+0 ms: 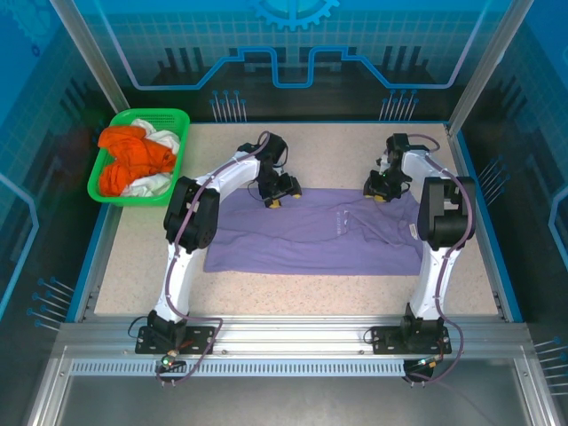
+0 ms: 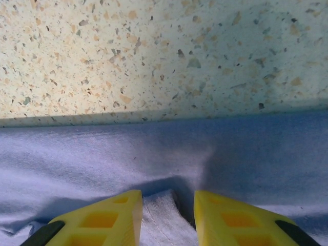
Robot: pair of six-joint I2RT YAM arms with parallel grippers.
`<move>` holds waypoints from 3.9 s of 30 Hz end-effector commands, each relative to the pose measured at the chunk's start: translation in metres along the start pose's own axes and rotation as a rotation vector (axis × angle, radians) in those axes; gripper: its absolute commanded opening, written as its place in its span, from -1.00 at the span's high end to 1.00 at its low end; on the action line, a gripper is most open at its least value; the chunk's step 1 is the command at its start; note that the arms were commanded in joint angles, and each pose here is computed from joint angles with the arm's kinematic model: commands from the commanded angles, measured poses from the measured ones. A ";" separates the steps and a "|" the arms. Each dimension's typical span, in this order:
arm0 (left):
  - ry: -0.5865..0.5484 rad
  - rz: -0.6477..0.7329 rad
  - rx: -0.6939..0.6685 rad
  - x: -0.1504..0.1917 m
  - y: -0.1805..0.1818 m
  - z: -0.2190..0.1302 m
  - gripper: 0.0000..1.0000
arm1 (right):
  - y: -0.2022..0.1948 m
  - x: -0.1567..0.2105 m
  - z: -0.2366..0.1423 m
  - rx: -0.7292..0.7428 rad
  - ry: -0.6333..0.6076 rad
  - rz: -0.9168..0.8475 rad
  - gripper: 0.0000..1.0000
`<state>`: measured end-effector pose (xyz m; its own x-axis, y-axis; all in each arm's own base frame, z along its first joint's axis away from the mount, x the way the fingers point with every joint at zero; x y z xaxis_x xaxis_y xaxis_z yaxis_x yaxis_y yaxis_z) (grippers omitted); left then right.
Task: Fold and stack the t-shirts
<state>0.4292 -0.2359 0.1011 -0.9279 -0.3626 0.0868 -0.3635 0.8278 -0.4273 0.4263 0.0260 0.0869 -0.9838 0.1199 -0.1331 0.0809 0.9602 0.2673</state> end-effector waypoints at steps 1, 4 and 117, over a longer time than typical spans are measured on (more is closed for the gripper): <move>0.002 0.016 -0.015 0.000 0.001 -0.006 -0.28 | -0.001 0.012 0.011 0.009 0.053 -0.011 0.37; 0.000 0.020 -0.022 0.000 0.001 -0.006 -0.29 | 0.001 0.013 0.011 0.002 0.053 -0.017 0.48; 0.320 -0.239 0.228 0.145 -0.108 0.079 0.93 | -0.037 0.116 -0.053 -0.003 -0.059 0.363 0.27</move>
<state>0.3472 -0.4119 0.0865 -0.8032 -0.3779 0.4605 -0.5932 0.5778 -0.5606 0.3040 -0.0097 0.1088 -0.8695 0.4867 -0.0839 0.4369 0.8372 0.3290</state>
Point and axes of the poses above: each hand's point on the last joint's axis, 136 mm out from that joint toward the fingers, its own z axis out along the fingers, its own y axis along the line the jaws close on, x = y × z, the point moved 6 cm from there along -z, back along the fingers, and after that the axes turned 7 degrees about -z, right-handed, at the moved point
